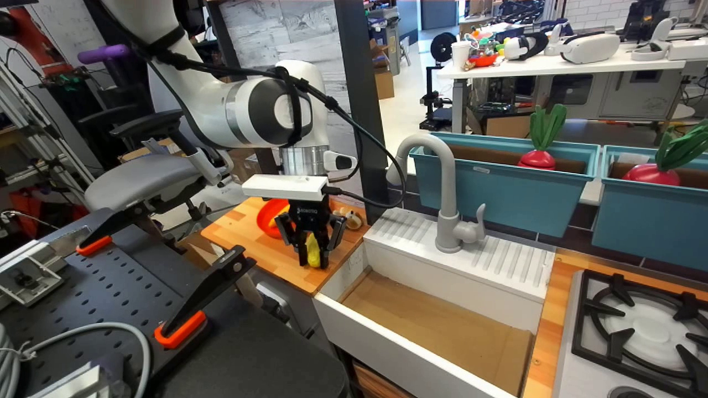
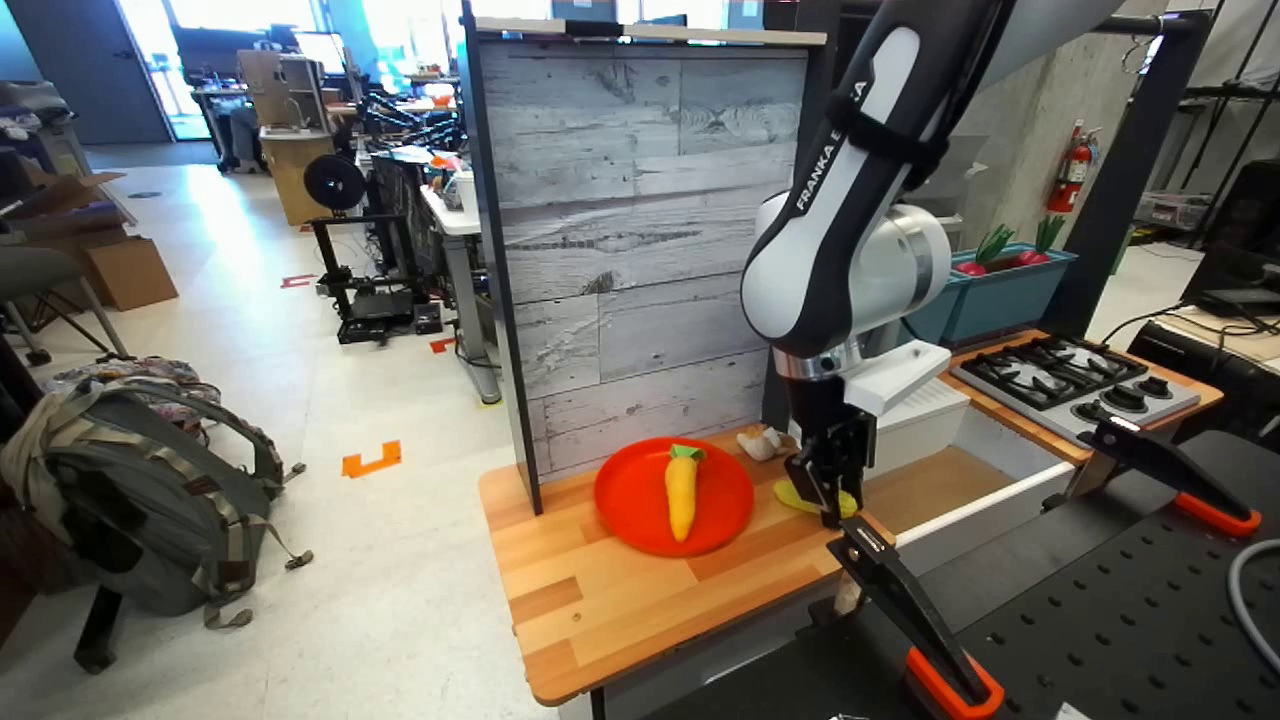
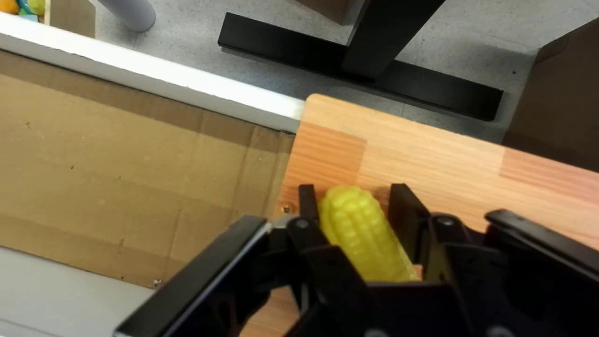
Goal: Move the corn plush toy to the left
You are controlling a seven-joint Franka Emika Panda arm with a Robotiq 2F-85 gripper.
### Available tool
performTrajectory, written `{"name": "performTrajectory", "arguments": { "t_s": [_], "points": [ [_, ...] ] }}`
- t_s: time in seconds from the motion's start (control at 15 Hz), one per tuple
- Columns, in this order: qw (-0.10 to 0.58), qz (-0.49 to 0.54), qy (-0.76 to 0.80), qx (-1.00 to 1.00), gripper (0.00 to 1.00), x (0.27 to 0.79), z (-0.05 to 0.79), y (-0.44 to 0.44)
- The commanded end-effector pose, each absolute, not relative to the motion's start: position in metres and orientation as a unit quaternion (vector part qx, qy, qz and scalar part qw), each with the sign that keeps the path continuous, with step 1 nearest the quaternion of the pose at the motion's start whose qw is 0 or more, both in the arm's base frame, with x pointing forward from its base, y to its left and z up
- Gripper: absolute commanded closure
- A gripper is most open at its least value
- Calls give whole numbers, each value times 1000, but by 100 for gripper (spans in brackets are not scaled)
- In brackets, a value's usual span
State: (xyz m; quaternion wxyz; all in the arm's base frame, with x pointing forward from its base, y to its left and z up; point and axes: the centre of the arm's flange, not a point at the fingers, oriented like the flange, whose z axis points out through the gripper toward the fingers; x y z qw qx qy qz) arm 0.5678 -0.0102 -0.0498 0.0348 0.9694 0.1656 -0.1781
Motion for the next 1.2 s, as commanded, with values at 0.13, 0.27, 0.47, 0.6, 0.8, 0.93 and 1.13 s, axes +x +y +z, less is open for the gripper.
{"name": "performTrajectory", "arguments": {
  "t_s": [0.13, 0.27, 0.47, 0.6, 0.8, 0.93, 1.13],
  "points": [
    [56, -176, 157, 970, 92, 579, -50, -17],
    [59, -176, 155, 970, 92, 579, -50, -19],
    [60, -179, 157, 969, 92, 572, -43, -20],
    [58, -179, 159, 969, 92, 564, -28, -19],
    [51, -172, 163, 970, 92, 558, -4, -12],
    [47, -170, 173, 969, 92, 554, 14, 0],
    [46, -162, 189, 967, 92, 553, 37, 25]
  ]
}}
